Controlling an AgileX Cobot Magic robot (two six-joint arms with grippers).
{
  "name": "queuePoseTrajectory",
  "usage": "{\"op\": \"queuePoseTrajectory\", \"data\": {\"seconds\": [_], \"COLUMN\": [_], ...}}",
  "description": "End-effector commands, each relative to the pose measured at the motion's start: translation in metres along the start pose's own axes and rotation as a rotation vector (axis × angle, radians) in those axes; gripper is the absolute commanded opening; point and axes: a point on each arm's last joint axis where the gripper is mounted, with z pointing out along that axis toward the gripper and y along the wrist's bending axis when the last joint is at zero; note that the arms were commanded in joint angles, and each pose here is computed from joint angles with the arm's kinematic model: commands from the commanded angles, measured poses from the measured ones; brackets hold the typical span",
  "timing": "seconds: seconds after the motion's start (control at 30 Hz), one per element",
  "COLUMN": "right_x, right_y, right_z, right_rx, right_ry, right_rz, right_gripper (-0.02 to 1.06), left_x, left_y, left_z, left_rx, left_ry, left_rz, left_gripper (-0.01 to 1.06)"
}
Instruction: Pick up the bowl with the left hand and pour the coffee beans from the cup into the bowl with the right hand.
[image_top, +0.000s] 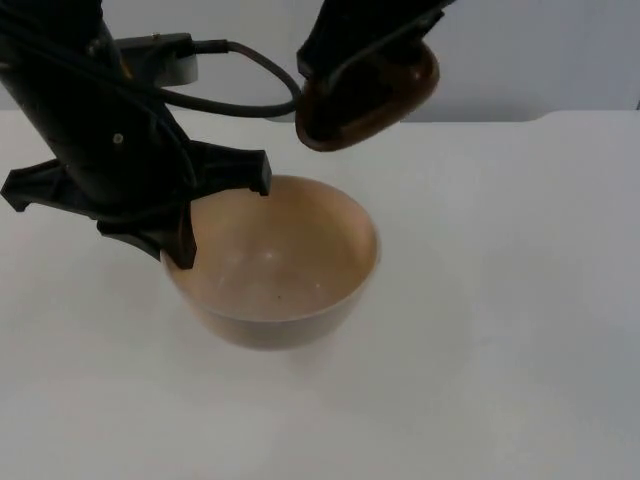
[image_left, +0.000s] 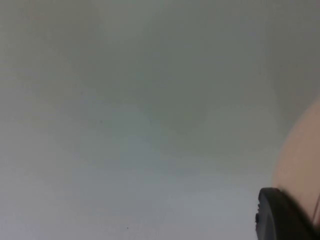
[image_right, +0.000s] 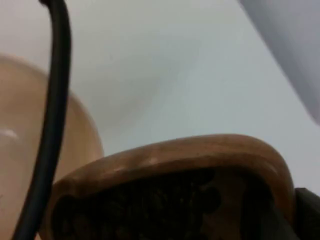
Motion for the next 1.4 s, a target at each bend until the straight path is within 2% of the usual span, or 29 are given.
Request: {"op": "queuePoseTrajectory", "data": {"seconds": [0.0, 0.17, 0.4, 0.9, 1.07, 1.2, 1.37], "right_x": [-0.006, -0.011, -0.014, -0.017, -0.019, -0.023, -0.025], "right_y": [-0.002, -0.001, -0.004, 0.001, 0.007, 0.013, 0.017], "right_z": [-0.009, -0.016, -0.019, -0.025, -0.03, -0.041, -0.048], "right_rx": [0.062, 0.152, 0.224, 0.241, 0.262, 0.336, 0.387], "right_ry": [-0.055, -0.095, -0.12, -0.141, -0.153, -0.185, -0.197], "right_rz": [-0.037, -0.109, -0.156, -0.189, -0.242, -0.309, -0.388], "right_gripper": [0.0, 0.0, 0.0, 0.0, 0.0, 0.0, 0.0], "left_x": [-0.001, -0.001, -0.002, -0.002, -0.002, -0.002, -0.002], "left_y": [-0.002, -0.002, -0.002, -0.002, -0.002, -0.002, -0.002], "left_z": [-0.003, -0.003, -0.003, -0.003, -0.003, -0.003, -0.003], "left_rx": [0.002, 0.003, 0.003, 0.004, 0.004, 0.004, 0.004], "left_ry": [-0.016, -0.018, -0.024, -0.027, -0.027, -0.027, -0.027], "left_rz": [0.012, 0.012, 0.014, 0.014, 0.014, 0.014, 0.014], "left_gripper": [0.0, 0.0, 0.0, 0.0, 0.0, 0.0, 0.0]}}
